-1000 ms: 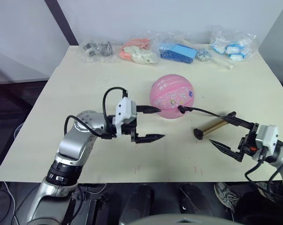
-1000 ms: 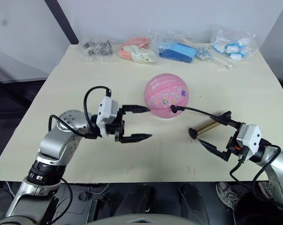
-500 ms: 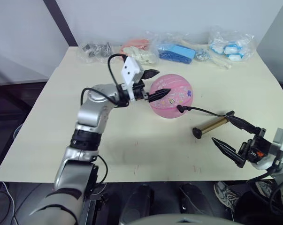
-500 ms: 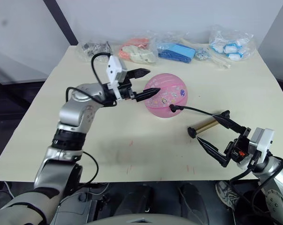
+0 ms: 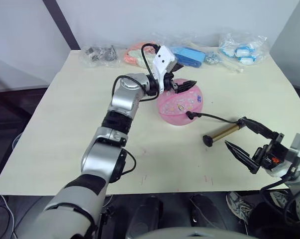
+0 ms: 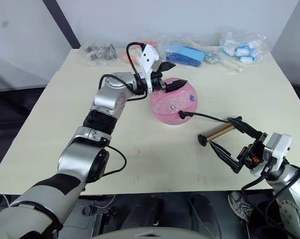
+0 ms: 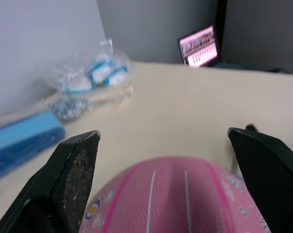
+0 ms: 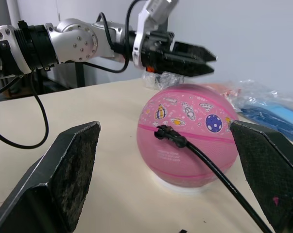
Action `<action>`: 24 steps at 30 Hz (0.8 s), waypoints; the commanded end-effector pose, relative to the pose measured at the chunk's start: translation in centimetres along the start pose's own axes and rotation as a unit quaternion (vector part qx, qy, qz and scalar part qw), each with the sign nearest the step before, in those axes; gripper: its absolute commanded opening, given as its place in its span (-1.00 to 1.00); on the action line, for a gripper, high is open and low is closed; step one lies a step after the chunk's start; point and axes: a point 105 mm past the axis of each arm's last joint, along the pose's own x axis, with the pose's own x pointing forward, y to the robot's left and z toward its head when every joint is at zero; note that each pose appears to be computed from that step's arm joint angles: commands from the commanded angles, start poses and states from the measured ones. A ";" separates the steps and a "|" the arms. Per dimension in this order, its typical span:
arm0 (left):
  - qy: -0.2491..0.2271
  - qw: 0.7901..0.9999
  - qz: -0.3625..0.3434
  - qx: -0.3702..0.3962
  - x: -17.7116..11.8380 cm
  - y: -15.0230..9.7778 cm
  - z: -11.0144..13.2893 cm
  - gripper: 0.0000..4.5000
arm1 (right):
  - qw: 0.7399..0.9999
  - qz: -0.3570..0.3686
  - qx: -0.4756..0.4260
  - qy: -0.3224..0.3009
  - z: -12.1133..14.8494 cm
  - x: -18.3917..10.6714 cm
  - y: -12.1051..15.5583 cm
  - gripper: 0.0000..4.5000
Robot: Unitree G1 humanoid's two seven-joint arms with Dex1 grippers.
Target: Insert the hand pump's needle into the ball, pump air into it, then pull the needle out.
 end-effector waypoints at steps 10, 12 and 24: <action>0.088 0.996 -0.004 -0.024 0.7 -0.8 -4.6 1.00 | 0.999 -0.015 -0.011 0.048 -0.7 3.0 -0.4 0.98; 0.093 0.995 -0.006 -0.037 0.9 -1.2 -5.2 1.00 | 0.997 -0.011 -0.013 0.069 -1.3 4.1 -0.3 0.98; 0.140 0.987 0.010 -0.081 1.1 -2.4 -9.0 1.00 | 0.956 0.034 -0.212 0.200 -3.2 9.9 -1.3 0.98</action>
